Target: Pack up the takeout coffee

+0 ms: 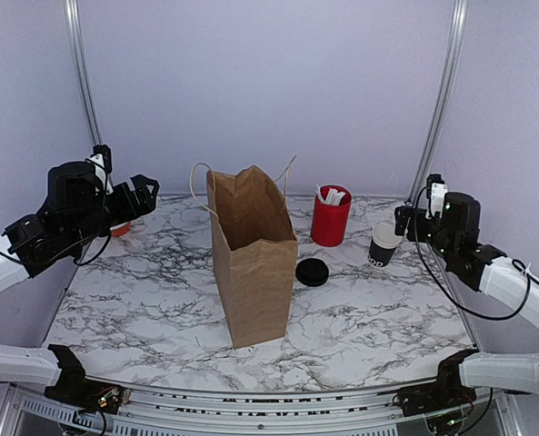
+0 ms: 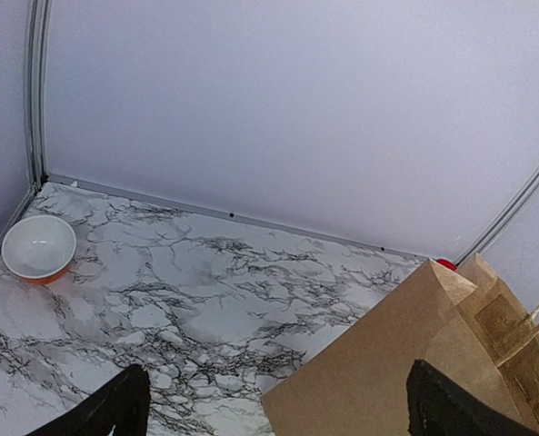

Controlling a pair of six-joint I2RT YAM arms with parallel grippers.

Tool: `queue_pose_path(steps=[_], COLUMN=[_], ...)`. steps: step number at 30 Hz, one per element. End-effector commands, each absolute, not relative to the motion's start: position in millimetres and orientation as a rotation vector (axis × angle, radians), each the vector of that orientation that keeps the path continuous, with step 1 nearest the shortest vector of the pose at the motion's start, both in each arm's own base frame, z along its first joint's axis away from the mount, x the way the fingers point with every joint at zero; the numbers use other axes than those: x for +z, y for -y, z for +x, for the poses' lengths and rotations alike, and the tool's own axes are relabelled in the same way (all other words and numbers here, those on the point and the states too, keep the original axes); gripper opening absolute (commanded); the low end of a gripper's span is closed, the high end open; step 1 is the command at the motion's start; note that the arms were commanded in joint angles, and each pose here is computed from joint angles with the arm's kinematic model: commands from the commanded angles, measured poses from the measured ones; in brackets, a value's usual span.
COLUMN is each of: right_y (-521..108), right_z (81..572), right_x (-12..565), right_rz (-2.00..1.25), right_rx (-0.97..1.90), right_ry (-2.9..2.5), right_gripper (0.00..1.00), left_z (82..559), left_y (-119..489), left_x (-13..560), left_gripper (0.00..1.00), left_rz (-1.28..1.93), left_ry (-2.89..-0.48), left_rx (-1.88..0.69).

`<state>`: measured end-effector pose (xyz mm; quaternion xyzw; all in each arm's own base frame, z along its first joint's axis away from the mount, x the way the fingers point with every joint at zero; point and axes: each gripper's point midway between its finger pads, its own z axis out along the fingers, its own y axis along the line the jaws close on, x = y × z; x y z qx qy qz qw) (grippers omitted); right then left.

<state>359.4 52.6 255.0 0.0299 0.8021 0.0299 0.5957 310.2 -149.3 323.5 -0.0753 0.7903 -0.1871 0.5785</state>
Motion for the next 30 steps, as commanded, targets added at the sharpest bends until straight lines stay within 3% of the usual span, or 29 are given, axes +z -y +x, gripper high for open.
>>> queue_pose_path(steps=[1,10,19,30], right_y=[-22,25,46,29], right_z=[358,343,332,360], right_x=[264,199,178,152], right_rz=[0.176,0.281,0.285,0.16], right_rx=[-0.012,-0.238,-0.325,-0.271], right_ry=[-1.707,-1.656,-1.485,-1.534], right_gripper=[1.0,1.0,1.0,1.0], left_z=[314,316,323,349], left_y=[150,153,157,96], left_x=[320,308,298,269], left_gripper=[0.99,0.99,0.99,0.99], left_rz=[-0.163,-0.115,-0.11,-0.214], left_ry=[-1.844,-1.888,-1.945,-1.976], left_rx=[-0.415,-0.399,-0.384,-0.072])
